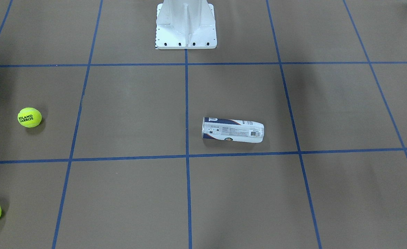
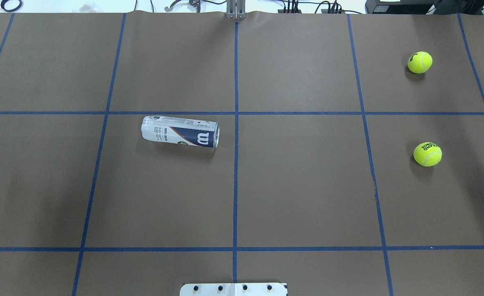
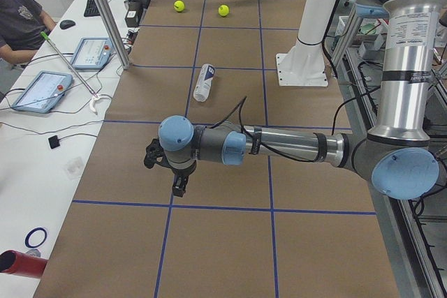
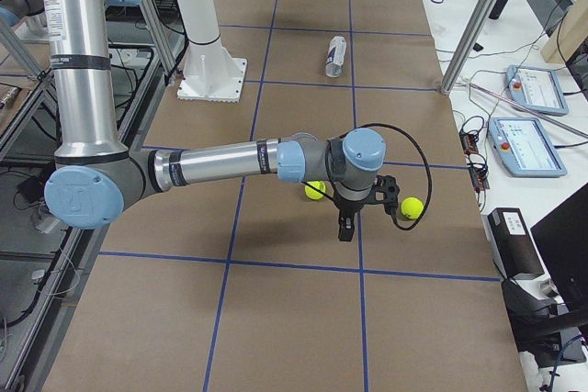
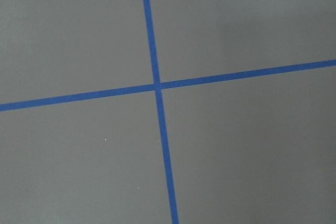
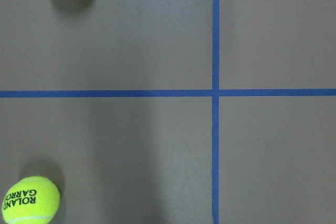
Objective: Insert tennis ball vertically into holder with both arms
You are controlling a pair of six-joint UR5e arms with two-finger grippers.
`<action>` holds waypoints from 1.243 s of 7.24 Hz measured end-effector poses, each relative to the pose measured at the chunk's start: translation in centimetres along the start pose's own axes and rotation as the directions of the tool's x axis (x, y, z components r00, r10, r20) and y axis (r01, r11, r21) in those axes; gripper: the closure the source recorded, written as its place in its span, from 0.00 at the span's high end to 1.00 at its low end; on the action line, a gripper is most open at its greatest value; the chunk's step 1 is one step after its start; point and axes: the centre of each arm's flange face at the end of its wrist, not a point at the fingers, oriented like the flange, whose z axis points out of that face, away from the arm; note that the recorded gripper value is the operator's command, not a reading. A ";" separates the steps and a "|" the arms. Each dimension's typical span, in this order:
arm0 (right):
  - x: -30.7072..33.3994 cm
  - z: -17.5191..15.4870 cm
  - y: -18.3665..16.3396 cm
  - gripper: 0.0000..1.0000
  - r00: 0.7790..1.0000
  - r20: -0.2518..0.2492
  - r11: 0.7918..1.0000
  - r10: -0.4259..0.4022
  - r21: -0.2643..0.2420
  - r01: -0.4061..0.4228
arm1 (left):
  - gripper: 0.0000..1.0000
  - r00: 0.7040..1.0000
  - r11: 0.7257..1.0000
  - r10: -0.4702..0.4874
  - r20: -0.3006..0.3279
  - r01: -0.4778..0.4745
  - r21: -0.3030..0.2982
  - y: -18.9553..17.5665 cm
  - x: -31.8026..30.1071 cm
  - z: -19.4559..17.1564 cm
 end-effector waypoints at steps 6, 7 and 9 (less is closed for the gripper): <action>-0.6 -0.1 -0.3 1.00 1.000 0.026 1.000 0.010 -0.006 -0.010 | 0.71 0.992 0.991 0.126 -0.010 -0.125 0.054 -3.3 5.5 -1.0; -0.7 -0.1 -0.3 1.00 1.000 0.028 1.000 0.010 -0.006 -0.010 | 0.73 0.985 0.984 0.171 -0.013 -0.170 0.060 -4.6 7.6 -1.0; -0.8 0.1 -0.3 1.00 0.999 0.035 1.000 0.010 -0.010 -0.010 | 0.71 0.957 0.957 0.288 -0.043 -0.286 0.054 -8.5 14.6 0.6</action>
